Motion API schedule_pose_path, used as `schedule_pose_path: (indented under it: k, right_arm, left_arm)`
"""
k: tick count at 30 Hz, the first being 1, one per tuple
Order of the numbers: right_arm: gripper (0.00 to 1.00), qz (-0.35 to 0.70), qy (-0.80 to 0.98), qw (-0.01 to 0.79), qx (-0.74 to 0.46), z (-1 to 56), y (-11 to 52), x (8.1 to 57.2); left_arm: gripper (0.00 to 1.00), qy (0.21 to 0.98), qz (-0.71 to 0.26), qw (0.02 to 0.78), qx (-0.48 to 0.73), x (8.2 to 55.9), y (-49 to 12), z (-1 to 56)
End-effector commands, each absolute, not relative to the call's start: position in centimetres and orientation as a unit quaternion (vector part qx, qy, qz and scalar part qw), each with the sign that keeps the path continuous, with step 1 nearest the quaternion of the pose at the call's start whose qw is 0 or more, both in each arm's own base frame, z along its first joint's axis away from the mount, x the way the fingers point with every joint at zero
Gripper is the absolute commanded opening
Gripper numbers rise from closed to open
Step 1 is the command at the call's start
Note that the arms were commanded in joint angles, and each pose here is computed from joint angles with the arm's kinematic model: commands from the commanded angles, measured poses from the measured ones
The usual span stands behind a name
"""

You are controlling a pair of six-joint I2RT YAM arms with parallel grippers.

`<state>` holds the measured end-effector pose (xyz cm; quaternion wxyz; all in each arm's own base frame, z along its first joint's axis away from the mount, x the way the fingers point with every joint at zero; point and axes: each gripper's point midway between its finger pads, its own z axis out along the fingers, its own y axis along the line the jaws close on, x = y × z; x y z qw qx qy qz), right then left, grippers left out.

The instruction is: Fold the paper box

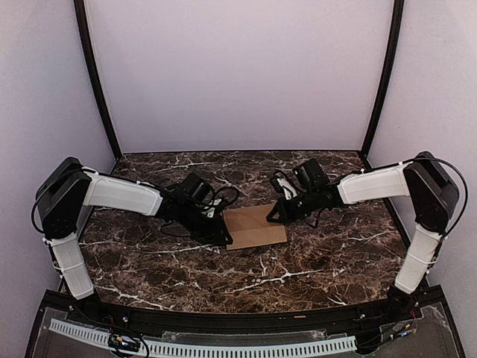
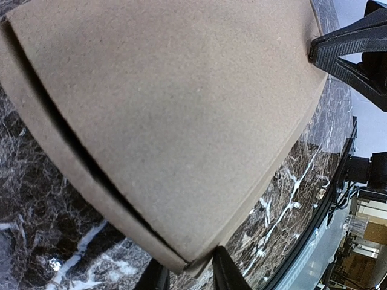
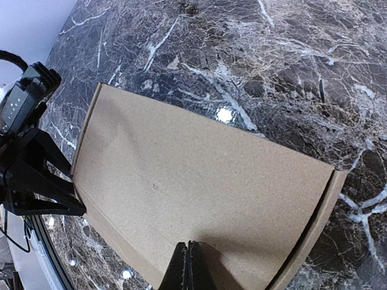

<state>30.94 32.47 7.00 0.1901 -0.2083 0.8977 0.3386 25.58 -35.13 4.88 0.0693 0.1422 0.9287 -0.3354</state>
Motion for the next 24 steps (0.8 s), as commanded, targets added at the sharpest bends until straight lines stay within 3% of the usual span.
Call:
schedule_pose_path:
  k: [1,24]
  right_arm:
    - [0.0,0.306,0.918,0.151,-0.201,4.1,31.8,29.6]
    - [0.0,0.306,0.917,0.158,-0.201,4.9,32.1,29.8]
  left_arm:
    - [0.23,0.935,-0.307,0.08,0.156,25.8,-34.5,3.9]
    - [0.26,0.946,-0.24,0.111,0.188,26.5,-32.2,4.1]
